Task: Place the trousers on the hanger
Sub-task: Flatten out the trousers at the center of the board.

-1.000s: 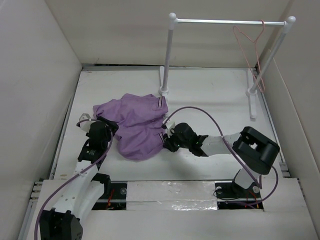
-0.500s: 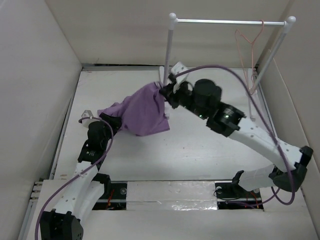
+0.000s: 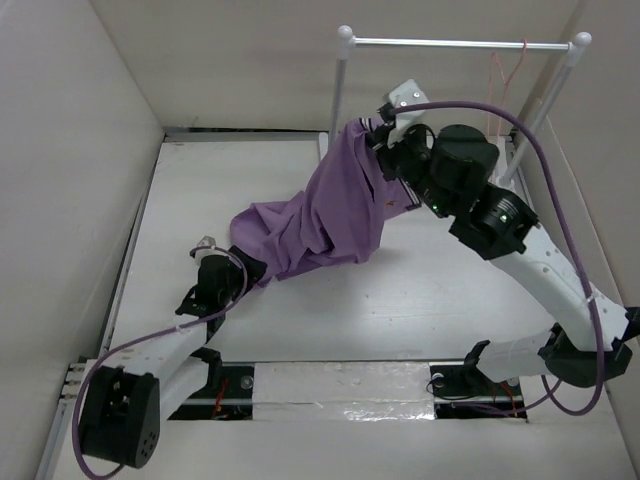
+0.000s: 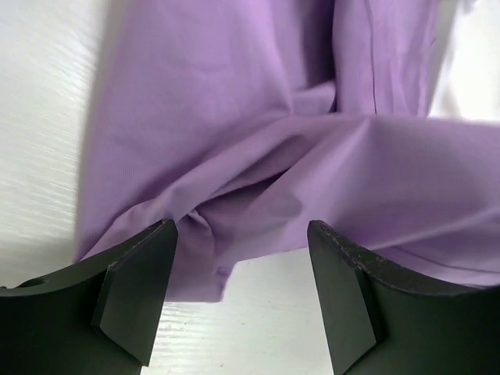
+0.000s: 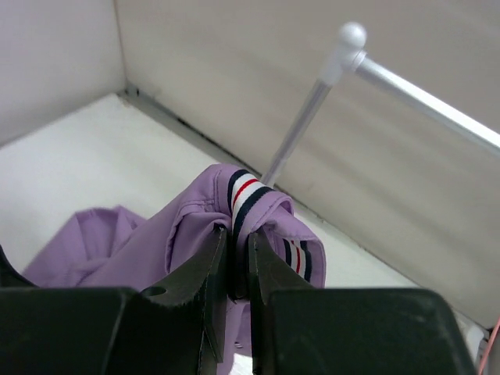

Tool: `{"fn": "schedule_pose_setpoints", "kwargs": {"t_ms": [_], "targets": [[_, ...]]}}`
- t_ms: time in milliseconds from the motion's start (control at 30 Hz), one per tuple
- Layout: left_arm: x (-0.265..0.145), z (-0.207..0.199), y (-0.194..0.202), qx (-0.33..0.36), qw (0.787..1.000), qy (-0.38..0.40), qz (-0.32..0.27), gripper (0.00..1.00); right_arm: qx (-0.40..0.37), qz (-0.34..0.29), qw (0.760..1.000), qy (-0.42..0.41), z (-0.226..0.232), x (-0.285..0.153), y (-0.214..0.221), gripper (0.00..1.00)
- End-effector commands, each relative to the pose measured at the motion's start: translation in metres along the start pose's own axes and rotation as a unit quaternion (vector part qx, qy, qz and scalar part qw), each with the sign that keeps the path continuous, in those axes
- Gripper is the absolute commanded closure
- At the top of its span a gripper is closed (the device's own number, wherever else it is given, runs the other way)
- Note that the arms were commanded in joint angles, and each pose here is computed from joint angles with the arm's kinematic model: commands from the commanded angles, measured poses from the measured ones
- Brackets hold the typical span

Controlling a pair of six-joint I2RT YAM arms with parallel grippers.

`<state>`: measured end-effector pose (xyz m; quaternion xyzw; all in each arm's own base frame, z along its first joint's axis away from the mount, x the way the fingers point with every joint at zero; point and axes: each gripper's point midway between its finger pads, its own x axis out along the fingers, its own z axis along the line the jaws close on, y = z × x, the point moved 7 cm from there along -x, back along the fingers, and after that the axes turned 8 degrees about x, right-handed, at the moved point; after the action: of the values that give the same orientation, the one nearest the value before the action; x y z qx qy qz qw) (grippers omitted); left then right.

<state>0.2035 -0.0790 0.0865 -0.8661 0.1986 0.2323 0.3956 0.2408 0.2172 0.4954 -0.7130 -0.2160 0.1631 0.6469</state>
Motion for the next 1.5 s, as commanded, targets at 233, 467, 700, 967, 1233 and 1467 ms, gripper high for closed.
{"fn": "schedule_pose_setpoints", "kwargs": {"t_ms": [233, 467, 700, 967, 1233, 1467], "targets": [[0.034, -0.027, -0.02, 0.026, 0.997, -0.042, -0.051, 0.42, -0.006, -0.028, 1.0, 0.013, -0.008, -0.002, -0.021, 1.0], [0.057, -0.027, -0.065, -0.046, 0.995, -0.035, -0.076, 1.0, -0.009, -0.026, 0.999, 0.017, -0.019, -0.032, -0.021, 1.0], [-0.005, -0.112, -0.213, -0.055, 0.969, 0.007, -0.239, 1.0, -0.022, -0.017, 1.0, -0.001, -0.022, -0.054, -0.019, 1.0], [-0.119, -0.23, -0.351, 0.036, 0.94, 0.057, -0.335, 1.0, 0.016, -0.109, 0.989, -0.101, -0.007, -0.111, -0.095, 1.0], [0.043, -0.198, -0.252, 0.141, 0.983, 0.008, -0.115, 0.64, 0.04, -0.02, 0.998, 0.034, -0.023, -0.108, 0.007, 1.0], [0.09, -0.186, -0.196, 0.198, 0.978, -0.038, -0.043, 0.33, 0.037, 0.027, 0.993, 0.108, -0.052, -0.12, 0.055, 1.0]]}}
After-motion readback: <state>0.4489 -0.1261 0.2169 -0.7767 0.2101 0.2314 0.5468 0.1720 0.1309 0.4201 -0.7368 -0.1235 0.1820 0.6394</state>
